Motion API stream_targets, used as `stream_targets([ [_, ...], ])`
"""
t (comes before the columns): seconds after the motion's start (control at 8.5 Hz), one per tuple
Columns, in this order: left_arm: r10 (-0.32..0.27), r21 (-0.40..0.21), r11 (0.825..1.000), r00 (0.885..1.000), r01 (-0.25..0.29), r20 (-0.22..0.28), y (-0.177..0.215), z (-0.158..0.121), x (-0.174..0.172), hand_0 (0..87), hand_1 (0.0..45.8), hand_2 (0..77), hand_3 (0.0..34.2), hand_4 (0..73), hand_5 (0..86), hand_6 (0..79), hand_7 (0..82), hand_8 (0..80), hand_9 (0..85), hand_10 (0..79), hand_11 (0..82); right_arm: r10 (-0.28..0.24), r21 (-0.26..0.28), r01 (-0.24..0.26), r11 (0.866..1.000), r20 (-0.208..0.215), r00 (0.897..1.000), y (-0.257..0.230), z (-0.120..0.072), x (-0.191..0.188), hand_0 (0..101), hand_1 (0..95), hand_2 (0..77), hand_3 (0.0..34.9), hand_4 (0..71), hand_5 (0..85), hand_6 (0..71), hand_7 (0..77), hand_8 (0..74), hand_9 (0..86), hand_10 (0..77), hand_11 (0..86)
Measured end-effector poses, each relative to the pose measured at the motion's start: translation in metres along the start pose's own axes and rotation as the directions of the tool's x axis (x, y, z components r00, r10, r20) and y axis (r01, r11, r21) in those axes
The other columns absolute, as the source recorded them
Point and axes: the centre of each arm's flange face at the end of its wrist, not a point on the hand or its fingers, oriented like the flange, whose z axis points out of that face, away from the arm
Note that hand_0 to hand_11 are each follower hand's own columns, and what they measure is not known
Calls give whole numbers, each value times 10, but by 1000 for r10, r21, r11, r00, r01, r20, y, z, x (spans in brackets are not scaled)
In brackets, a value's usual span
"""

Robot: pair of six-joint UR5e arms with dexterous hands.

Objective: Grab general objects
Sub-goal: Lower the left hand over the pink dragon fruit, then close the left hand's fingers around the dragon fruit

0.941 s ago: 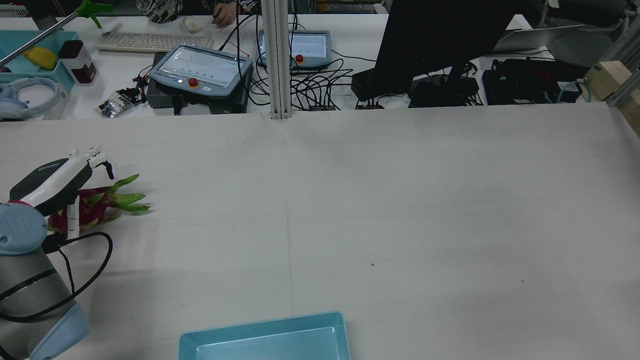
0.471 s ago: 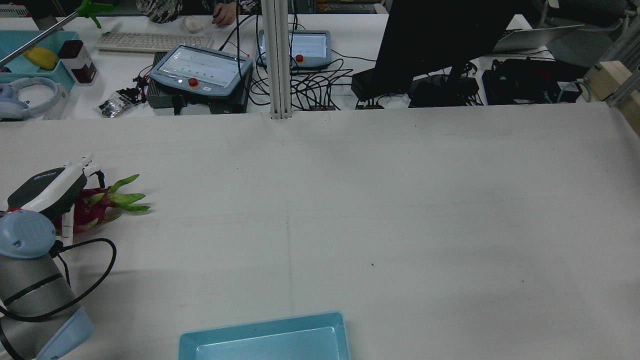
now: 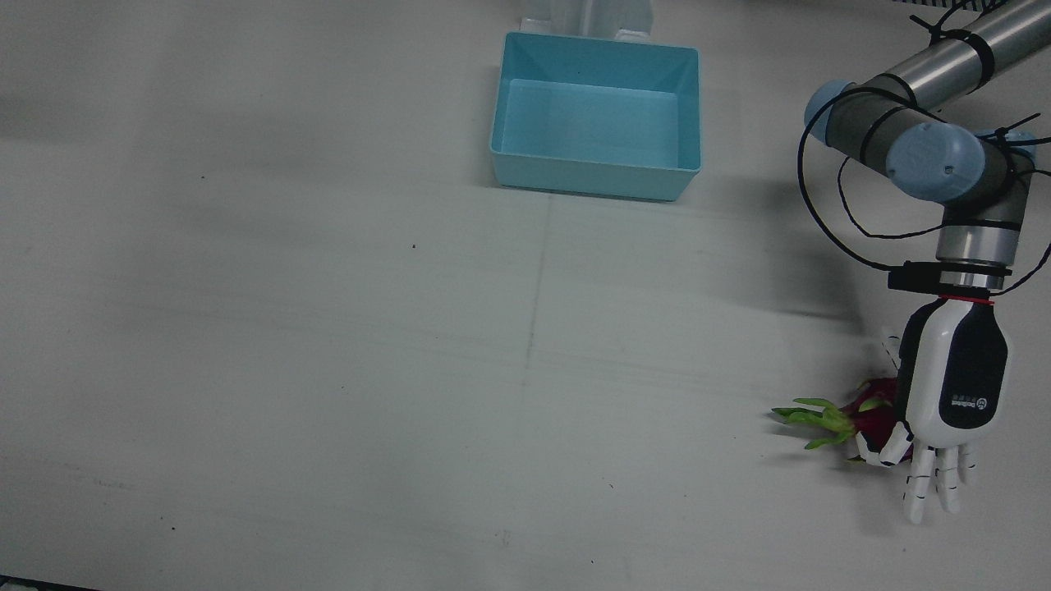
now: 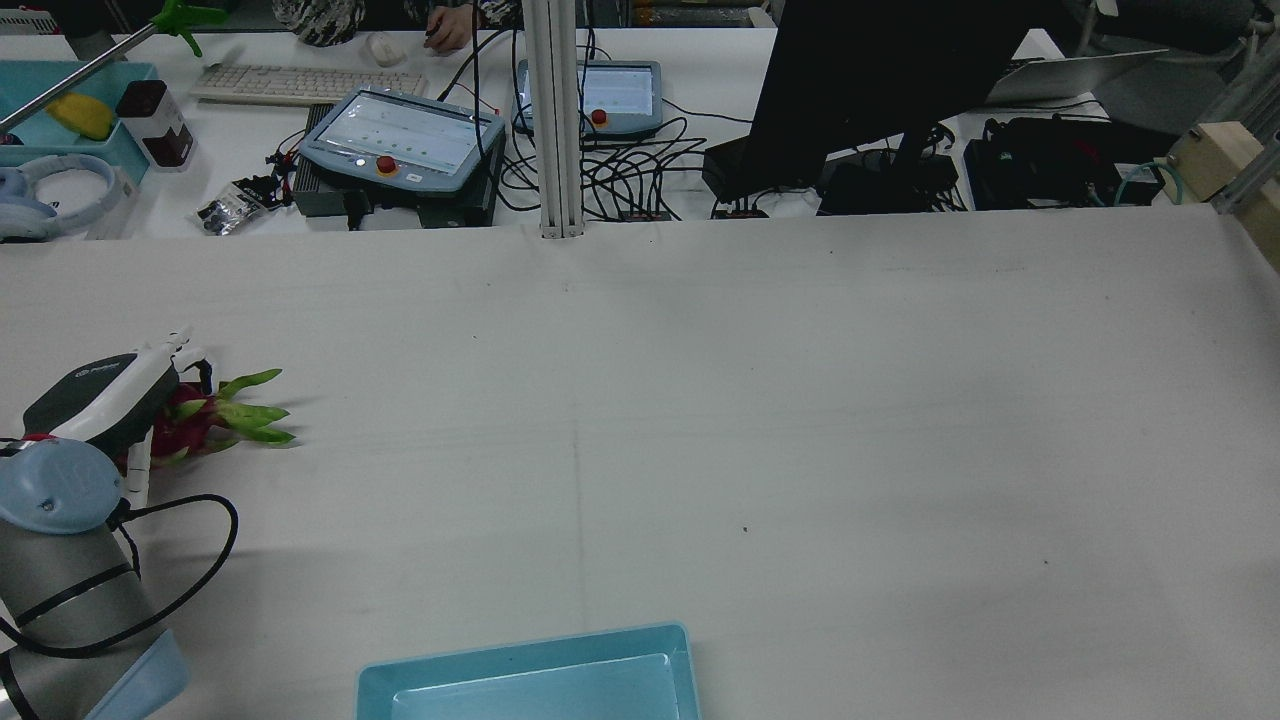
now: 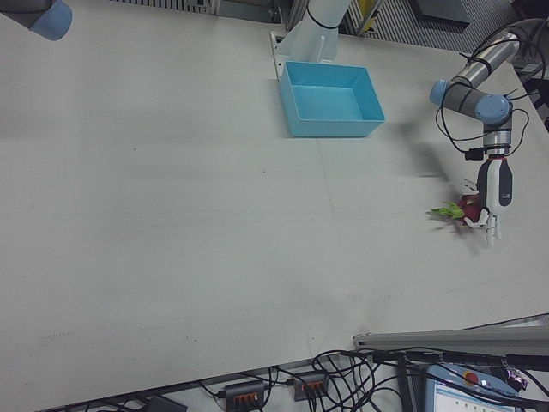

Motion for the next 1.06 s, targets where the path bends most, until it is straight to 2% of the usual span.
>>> stream_targets([
  [0.35, 5, 16, 1000, 1000, -5, -3, -2, 1, -4, 798, 0, 5, 300, 0, 660, 5, 44, 82, 5, 218, 11, 0, 0, 0, 1000, 0, 1000, 0, 0, 0, 0, 949, 774, 0, 0, 0, 0, 0, 0, 5, 0, 0],
  [0.47, 7, 23, 1000, 1000, -7, -7, -2, 0, -8, 798, 0, 5, 299, 0, 682, 11, 71, 109, 5, 218, 11, 0, 0, 0, 1000, 0, 1000, 0, 0, 0, 0, 949, 774, 0, 0, 0, 0, 0, 0, 5, 0, 5],
  [0.59, 12, 19, 1000, 1000, -12, -5, 2, -2, -15, 798, 0, 11, 300, 0, 704, 11, 147, 125, 5, 218, 11, 0, 0, 0, 1000, 0, 1000, 0, 0, 0, 0, 949, 774, 0, 0, 0, 0, 0, 0, 5, 0, 0],
  [0.71, 17, 21, 1000, 1000, -17, -6, 5, -4, -21, 797, 0, 5, 287, 0, 704, 11, 273, 147, 5, 218, 11, 0, 0, 0, 1000, 0, 1000, 0, 0, 0, 0, 949, 774, 0, 0, 0, 0, 0, 0, 5, 0, 0],
  [0.82, 20, 30, 999, 1000, -19, -8, 6, -5, -23, 798, 0, 11, 276, 0, 704, 27, 365, 202, 87, 218, 11, 0, 0, 0, 1000, 0, 1000, 0, 0, 0, 0, 949, 774, 0, 0, 0, 0, 0, 0, 5, 0, 0],
  [0.94, 20, 37, 999, 1000, -20, -11, 6, -7, -23, 798, 0, 11, 276, 0, 704, 27, 365, 202, 87, 218, 11, 0, 0, 0, 1000, 0, 1000, 0, 0, 0, 0, 949, 774, 0, 0, 0, 0, 0, 0, 5, 0, 0],
  [1.06, 22, 41, 999, 1000, -21, -11, 6, -8, -23, 798, 0, 11, 253, 0, 704, 153, 458, 245, 213, 218, 109, 0, -1, 0, 1000, 0, 1000, 0, 0, 0, 0, 949, 774, 0, 0, 0, 0, 0, 0, 5, 0, 0],
])
